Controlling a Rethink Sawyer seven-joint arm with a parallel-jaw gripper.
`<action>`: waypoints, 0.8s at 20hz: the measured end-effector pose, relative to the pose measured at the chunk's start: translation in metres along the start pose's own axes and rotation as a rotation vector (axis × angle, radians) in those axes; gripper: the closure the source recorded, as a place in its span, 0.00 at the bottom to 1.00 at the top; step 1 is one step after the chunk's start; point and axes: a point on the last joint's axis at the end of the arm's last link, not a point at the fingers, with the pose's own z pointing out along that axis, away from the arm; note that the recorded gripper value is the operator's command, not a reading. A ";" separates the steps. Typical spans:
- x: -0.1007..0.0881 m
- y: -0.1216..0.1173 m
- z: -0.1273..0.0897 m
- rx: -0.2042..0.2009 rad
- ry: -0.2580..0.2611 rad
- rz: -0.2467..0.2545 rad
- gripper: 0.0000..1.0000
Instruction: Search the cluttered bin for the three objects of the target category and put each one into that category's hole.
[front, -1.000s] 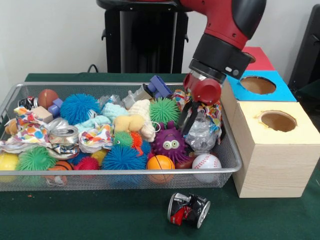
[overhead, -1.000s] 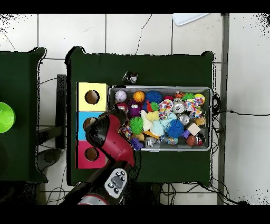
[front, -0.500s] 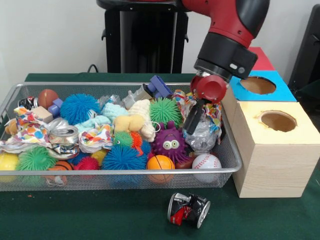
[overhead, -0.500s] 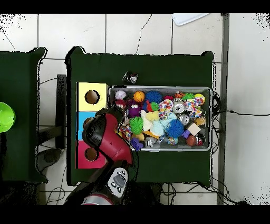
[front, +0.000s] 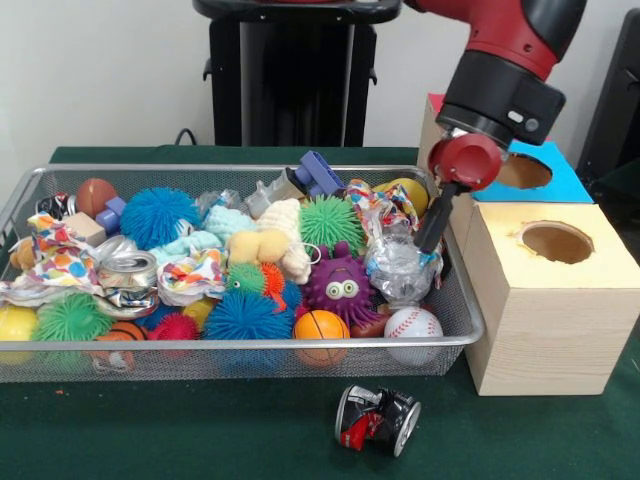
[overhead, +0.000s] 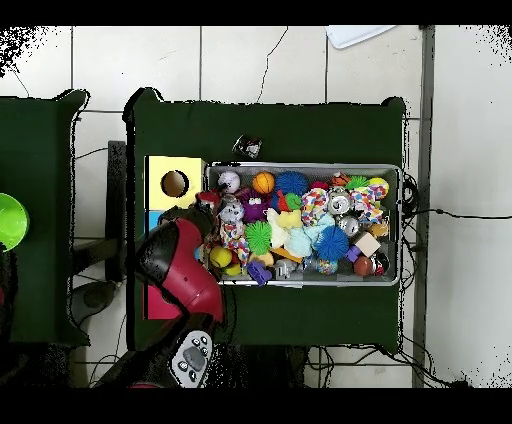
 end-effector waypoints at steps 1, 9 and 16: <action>0.002 0.000 -0.001 0.001 0.001 0.004 0.00; 0.010 -0.003 -0.002 0.011 0.013 0.023 0.00; 0.007 0.000 0.003 0.018 0.016 0.075 0.00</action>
